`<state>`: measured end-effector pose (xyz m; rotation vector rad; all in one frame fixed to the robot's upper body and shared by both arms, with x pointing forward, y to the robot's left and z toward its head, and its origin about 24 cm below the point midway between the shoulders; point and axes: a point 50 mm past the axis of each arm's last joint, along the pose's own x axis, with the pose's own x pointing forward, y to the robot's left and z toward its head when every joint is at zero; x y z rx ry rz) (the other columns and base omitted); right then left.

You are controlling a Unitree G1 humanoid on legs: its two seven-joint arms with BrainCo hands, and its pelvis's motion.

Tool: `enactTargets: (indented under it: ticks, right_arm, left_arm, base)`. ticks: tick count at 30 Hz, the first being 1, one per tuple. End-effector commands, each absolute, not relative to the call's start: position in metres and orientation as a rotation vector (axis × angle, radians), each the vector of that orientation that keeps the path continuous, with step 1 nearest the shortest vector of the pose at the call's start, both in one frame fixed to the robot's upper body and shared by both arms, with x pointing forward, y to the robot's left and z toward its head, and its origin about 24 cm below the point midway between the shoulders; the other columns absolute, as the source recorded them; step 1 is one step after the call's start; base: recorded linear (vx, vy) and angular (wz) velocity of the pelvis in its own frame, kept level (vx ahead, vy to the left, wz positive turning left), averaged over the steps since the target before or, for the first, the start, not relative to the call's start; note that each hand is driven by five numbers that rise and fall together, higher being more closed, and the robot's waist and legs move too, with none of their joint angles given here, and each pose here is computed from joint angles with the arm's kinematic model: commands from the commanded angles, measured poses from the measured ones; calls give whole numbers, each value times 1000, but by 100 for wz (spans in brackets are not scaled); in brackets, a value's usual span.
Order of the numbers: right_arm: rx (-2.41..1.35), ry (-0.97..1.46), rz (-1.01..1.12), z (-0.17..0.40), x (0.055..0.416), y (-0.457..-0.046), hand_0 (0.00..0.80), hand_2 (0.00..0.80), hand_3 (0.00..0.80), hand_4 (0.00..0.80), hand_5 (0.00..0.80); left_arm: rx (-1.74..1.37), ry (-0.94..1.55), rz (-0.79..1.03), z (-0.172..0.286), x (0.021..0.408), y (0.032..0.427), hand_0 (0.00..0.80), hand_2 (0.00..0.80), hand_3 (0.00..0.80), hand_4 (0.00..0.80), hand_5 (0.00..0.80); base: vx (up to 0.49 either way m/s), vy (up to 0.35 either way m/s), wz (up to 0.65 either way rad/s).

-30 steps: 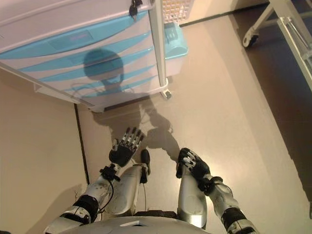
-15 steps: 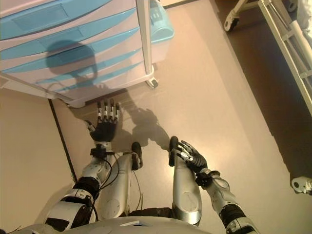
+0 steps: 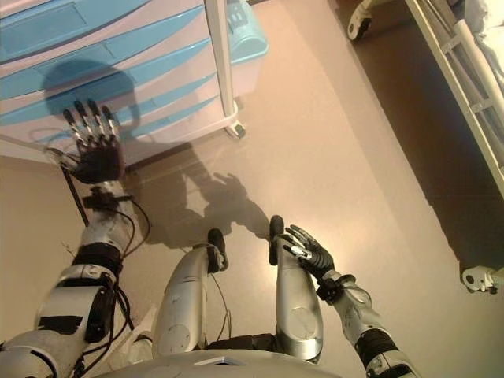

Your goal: Open the drawer and pick up the medicine

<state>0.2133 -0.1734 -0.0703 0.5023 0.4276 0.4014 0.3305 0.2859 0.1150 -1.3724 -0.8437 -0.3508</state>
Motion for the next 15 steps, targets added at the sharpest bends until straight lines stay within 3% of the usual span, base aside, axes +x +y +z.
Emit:
enactTargets:
  ticks: [1,15]
  right_arm:
    - [452,641,405,-102,160,-186,0,0,0,0,0]
    - [416,633,393,-99,163,-195,0,0,0,0,0]
  left_arm:
    - [-1340,-912,-329,132,332,302,0,0,0,0,0]
    - [-1276,-868,-314,169,341,324,0,0,0,0,0]
  base:
    - [14,37,-3]
    - [4,33,-3]
